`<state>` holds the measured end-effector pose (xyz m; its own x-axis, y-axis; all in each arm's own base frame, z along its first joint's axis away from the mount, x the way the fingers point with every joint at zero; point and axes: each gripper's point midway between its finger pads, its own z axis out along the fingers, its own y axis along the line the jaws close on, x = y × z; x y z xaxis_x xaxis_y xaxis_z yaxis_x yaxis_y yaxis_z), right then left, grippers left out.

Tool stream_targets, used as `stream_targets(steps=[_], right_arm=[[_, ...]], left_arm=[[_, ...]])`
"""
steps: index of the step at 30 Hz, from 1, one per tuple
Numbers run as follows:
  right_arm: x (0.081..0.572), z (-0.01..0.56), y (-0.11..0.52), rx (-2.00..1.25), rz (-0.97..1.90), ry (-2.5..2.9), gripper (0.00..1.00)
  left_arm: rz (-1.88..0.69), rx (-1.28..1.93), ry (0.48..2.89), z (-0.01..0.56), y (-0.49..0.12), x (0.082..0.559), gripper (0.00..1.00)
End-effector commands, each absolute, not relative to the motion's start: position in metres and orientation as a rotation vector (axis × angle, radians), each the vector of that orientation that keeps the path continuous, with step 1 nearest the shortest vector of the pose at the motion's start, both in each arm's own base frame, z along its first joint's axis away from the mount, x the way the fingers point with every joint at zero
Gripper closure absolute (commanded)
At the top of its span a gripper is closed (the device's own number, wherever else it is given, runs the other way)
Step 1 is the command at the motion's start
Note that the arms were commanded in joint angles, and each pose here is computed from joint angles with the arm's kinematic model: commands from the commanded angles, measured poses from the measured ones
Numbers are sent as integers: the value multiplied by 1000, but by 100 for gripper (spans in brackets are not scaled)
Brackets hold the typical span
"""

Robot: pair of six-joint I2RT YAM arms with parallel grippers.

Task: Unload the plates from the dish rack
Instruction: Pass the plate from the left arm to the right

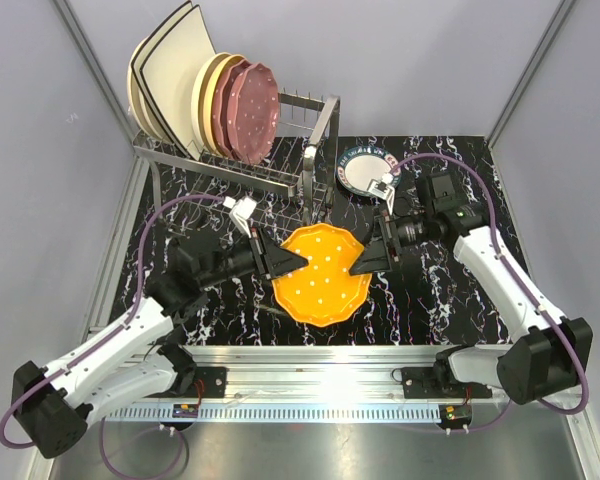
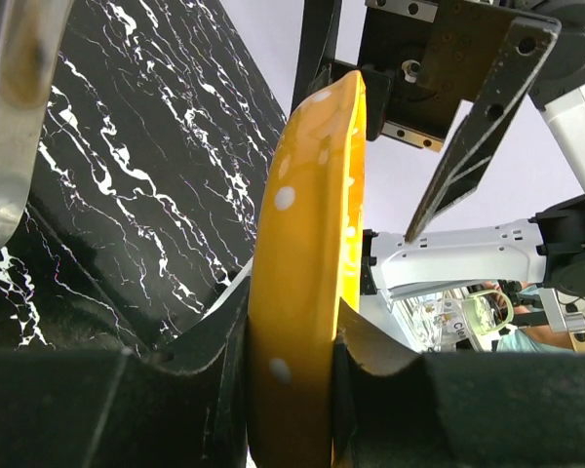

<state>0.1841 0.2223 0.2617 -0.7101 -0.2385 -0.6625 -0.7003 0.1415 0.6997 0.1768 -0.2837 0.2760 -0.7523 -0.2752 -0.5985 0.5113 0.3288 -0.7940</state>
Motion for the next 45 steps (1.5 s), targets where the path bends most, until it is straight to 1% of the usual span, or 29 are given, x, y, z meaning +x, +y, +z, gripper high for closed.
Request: stream_targets(steps=[1, 2, 4, 5, 7, 8, 11, 12, 13, 17, 19, 20, 22, 23, 24, 25, 26, 28, 29, 30, 31, 32, 33, 35, 36, 40, 41, 43, 45], right_arm=[[191, 267, 235, -916, 1592, 1995, 3], [191, 268, 236, -904, 1616, 1994, 9], [192, 266, 238, -894, 1644, 2004, 15], [191, 267, 240, -891, 1677, 1993, 22], [189, 267, 241, -871, 1731, 2005, 29], [188, 267, 242, -861, 1758, 2006, 34], [185, 264, 245, -859, 1794, 2011, 37], [185, 263, 245, -856, 1806, 2008, 43], [184, 264, 245, -854, 1818, 2006, 46], [180, 266, 246, -854, 1875, 1998, 48], [179, 265, 247, -856, 1882, 1996, 54], [179, 265, 247, -856, 1884, 1991, 60], [177, 266, 247, -860, 1900, 1982, 68], [176, 267, 247, -864, 1914, 1972, 78], [176, 268, 247, -865, 1920, 1967, 85], [174, 270, 247, -871, 1935, 1960, 95], [174, 271, 246, -874, 1937, 1953, 100], [172, 276, 244, -883, 1943, 1934, 100], [172, 278, 242, -887, 1936, 1919, 100], [174, 280, 240, -876, 1927, 1912, 100], [177, 283, 233, -830, 1922, 1920, 100], [183, 285, 228, -817, 1894, 1898, 100], [187, 286, 223, -786, 1880, 1897, 100], [198, 288, 207, -700, 1818, 1893, 100], [201, 288, 202, -676, 1796, 1891, 100], [226, 289, 168, -534, 1597, 1887, 100], [231, 286, 155, -447, 1562, 1923, 100], [245, 284, 140, -423, 1419, 1936, 100], [252, 280, 122, -333, 1348, 1976, 100]], left_arm=[[-1620, 243, 1649, 341, -287, 175, 100], [-1619, 238, 1652, 340, -287, 176, 100], [-1613, 228, 1653, 338, -288, 178, 100], [-1608, 222, 1655, 336, -288, 180, 100], [-1611, 209, 1646, 335, -288, 181, 100], [-1614, 203, 1646, 334, -288, 182, 100], [-1617, 195, 1631, 335, -288, 183, 100], [-1620, 187, 1627, 336, -288, 184, 100], [-1620, 187, 1623, 336, -288, 185, 100], [-1620, 174, 1613, 336, -288, 186, 100], [-1621, 172, 1612, 336, -288, 188, 100], [-1622, 171, 1614, 335, -289, 188, 100], [-1615, 166, 1615, 333, -288, 189, 100], [-1614, 162, 1617, 332, -289, 190, 100], [-1614, 161, 1621, 331, -289, 190, 100], [-1609, 154, 1621, 330, -289, 191, 100], [-1612, 149, 1624, 330, -289, 192, 100], [-1616, 156, 1624, 330, -289, 191, 91], [-1616, 158, 1618, 332, -289, 190, 81], [-1615, 174, 1617, 332, -289, 188, 57], [-1601, 179, 1633, 330, -288, 188, 45], [-1582, 198, 1623, 333, -286, 187, 38], [-1567, 205, 1623, 334, -285, 187, 28], [-1513, 235, 1624, 335, -280, 185, 23], [-1491, 245, 1623, 336, -277, 185, 17], [-1359, 330, 1632, 334, -264, 180, 7], [-1296, 384, 1584, 344, -257, 177, 6], [-1187, 401, 1630, 335, -246, 179, 5], [-1051, 430, 1626, 334, -228, 182, 4]])
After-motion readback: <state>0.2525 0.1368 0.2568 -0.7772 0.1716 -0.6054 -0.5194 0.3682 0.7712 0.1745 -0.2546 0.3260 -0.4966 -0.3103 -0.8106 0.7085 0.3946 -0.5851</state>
